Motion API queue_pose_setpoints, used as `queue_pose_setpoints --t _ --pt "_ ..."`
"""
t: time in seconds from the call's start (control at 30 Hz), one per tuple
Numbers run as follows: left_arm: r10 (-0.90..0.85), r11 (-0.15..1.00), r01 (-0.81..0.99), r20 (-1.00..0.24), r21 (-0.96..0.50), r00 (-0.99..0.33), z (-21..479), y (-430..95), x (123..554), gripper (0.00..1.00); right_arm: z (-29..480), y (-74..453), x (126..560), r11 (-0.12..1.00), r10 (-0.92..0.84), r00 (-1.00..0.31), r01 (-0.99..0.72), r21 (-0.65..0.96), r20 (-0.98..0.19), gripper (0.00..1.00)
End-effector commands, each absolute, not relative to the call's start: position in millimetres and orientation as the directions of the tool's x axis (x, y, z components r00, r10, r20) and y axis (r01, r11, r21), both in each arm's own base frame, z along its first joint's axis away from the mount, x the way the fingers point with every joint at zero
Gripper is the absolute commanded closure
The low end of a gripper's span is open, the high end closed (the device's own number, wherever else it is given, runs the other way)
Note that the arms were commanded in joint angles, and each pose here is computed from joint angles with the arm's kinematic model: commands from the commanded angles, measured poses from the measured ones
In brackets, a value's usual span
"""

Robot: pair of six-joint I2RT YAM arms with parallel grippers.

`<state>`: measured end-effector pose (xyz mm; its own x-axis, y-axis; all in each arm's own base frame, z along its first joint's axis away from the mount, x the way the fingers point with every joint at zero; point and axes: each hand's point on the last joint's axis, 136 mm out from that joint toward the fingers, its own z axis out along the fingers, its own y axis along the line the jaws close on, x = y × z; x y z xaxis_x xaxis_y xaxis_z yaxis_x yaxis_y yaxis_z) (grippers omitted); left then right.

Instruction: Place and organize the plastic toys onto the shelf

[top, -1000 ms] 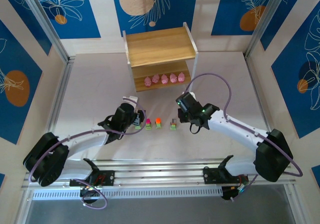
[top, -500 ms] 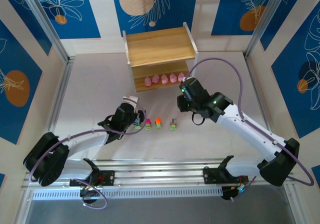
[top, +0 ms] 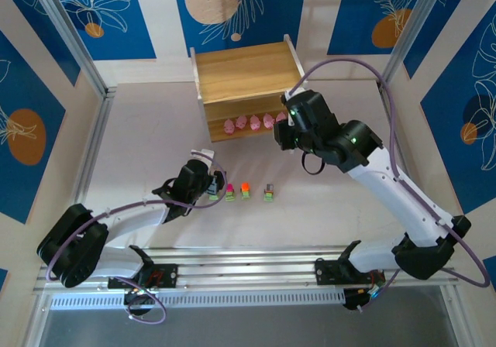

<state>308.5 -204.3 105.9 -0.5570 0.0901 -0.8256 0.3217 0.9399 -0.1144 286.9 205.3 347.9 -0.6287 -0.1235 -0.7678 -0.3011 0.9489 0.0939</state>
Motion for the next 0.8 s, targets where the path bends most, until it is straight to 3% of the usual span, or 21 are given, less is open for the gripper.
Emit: queue_pose_setpoints --t 0.0,0.33,0.77 --pt "0.070 0.936 0.323 -0.826 -0.140 -0.560 109.6 -206.7 312.2 0.40 362.3 205.8 294.1 0.945 -0.191 -0.602 -0.326 0.021 -0.775 0.77" --pt "0.070 0.935 0.325 -0.823 -0.143 -0.564 108.1 -208.1 312.6 0.40 409.2 207.8 340.6 0.955 -0.199 -0.536 -0.295 -0.039 -0.821 0.77" --pt "0.067 0.935 0.324 -0.823 -0.146 -0.564 108.2 -208.6 314.0 0.40 409.8 199.2 406.6 0.973 -0.129 -0.580 -0.231 0.011 -0.804 0.76"
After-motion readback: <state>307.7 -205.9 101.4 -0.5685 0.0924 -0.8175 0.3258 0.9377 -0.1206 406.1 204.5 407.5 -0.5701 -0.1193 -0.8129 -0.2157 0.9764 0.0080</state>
